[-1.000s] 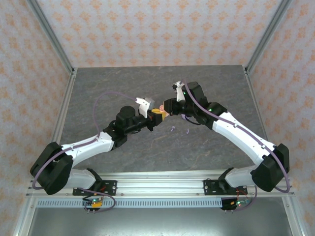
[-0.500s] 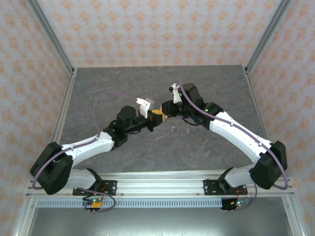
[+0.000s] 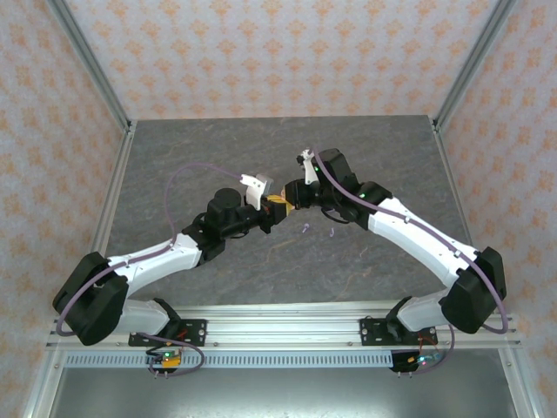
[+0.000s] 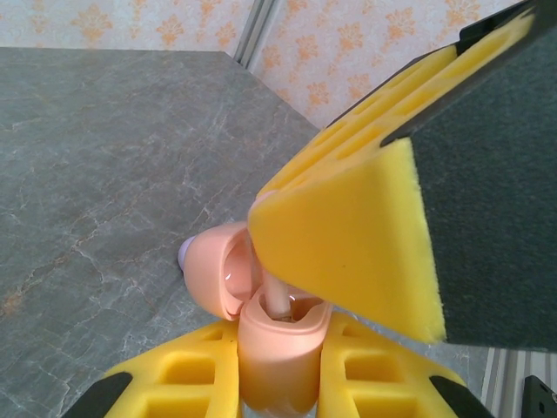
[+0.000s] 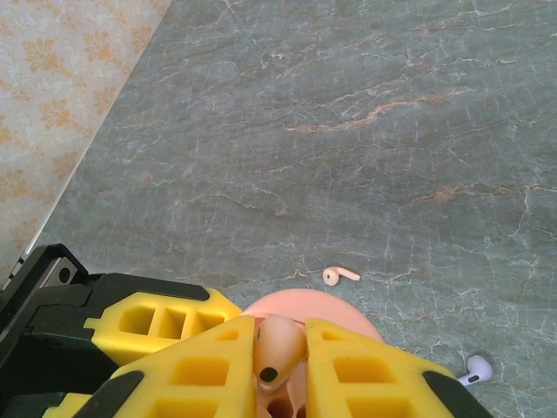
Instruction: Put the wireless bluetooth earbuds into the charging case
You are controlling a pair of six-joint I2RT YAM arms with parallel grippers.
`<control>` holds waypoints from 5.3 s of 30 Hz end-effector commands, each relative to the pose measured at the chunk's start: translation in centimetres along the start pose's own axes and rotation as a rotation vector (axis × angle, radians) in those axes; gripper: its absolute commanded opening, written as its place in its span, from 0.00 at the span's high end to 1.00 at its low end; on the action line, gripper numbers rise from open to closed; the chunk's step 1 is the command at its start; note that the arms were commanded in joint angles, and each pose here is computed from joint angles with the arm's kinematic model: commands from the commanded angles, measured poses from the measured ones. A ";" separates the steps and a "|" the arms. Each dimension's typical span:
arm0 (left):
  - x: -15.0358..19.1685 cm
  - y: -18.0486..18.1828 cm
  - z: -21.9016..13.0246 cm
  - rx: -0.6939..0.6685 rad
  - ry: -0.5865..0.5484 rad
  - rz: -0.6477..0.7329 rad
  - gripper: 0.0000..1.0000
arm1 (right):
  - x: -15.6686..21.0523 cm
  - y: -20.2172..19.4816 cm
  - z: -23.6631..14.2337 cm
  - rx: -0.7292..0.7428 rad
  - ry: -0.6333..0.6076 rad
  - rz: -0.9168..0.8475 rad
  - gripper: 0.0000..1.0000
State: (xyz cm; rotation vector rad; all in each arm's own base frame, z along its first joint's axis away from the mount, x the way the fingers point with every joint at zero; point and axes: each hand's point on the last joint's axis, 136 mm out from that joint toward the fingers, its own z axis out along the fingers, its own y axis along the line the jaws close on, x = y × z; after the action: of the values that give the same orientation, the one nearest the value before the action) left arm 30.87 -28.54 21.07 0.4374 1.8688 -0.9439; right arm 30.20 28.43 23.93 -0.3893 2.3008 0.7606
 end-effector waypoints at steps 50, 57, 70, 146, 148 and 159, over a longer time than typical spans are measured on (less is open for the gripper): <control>-3.9 -1.6 0.3 0.023 -0.048 0.128 0.99 | 3.3 0.7 -0.1 -0.005 0.162 -0.060 0.82; -3.9 -1.6 0.1 0.020 -0.050 0.141 0.99 | 3.2 0.5 0.1 0.025 0.157 -0.041 0.74; -3.4 -1.7 -0.3 0.035 -0.067 0.155 0.99 | 1.0 2.4 -1.5 -0.047 0.078 -0.007 0.53; -3.8 0.0 -12.1 -0.244 -0.128 0.133 0.98 | 8.3 -5.8 17.5 0.141 0.532 0.065 0.92; -3.8 0.1 -12.1 -0.244 -0.126 0.132 0.98 | 8.6 -6.0 17.8 0.157 0.544 0.061 0.93; -3.4 0.2 -11.9 -0.242 -0.114 0.130 0.98 | 10.6 -6.6 19.0 0.212 0.611 0.030 0.94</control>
State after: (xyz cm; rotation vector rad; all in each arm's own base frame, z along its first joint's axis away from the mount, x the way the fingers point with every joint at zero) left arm 25.68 -18.70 27.12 0.3373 1.7973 -0.6182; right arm 35.30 34.50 2.77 -0.5209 2.9116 0.5077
